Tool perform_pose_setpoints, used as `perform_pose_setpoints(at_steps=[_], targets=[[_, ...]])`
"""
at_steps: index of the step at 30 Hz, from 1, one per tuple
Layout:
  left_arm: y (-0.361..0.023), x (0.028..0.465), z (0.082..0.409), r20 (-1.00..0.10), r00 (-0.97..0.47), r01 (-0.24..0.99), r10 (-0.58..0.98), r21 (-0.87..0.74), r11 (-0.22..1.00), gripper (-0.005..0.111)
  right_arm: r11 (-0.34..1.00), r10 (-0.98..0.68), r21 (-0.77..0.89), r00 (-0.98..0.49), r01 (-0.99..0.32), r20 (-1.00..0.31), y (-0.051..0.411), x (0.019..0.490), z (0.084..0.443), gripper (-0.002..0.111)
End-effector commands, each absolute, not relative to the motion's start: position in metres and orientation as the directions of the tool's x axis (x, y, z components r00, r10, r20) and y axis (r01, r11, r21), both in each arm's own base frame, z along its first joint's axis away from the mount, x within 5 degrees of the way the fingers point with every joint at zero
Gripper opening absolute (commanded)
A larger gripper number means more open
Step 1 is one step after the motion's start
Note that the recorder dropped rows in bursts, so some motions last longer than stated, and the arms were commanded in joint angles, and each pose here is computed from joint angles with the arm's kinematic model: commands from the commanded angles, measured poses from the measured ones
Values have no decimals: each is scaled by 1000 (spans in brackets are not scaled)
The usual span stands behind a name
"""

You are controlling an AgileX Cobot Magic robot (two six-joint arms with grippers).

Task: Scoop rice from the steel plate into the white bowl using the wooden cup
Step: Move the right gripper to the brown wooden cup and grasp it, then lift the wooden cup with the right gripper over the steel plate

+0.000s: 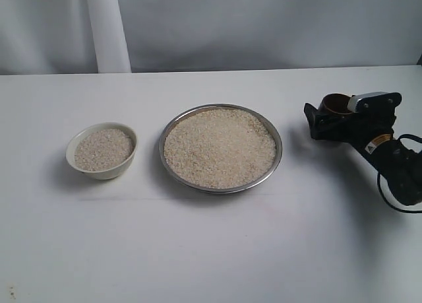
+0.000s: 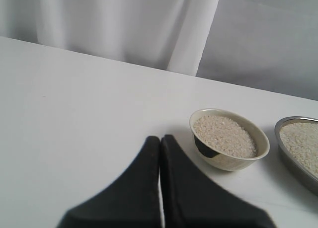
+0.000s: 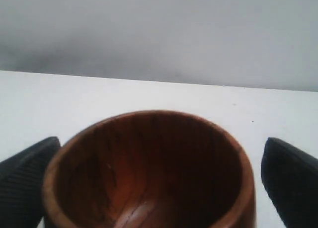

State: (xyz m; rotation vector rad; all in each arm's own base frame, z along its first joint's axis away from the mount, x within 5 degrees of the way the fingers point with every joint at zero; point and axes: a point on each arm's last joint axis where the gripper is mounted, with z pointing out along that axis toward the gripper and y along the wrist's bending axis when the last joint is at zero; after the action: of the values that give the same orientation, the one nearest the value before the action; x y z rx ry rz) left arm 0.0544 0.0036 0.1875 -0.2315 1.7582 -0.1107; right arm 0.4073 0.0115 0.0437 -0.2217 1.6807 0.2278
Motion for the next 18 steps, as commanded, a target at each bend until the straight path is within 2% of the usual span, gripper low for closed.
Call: perform_pose_setpoints(at_steps=[1,9,18], targets=[[3,55,187,-958,-182,-88,-221,-208,974,0,962,-17,24,-147,-272,-989,9,408,41,105],[3,55,187,-958,-182,-88,-221,-208,974,0,958,-18,28,-160,-285,-987,10,409,28,105],[3,55,187,-958,-182,-88,-221,-208,974,0,959,-13,20,-115,-283,-993,10,410,31,105]])
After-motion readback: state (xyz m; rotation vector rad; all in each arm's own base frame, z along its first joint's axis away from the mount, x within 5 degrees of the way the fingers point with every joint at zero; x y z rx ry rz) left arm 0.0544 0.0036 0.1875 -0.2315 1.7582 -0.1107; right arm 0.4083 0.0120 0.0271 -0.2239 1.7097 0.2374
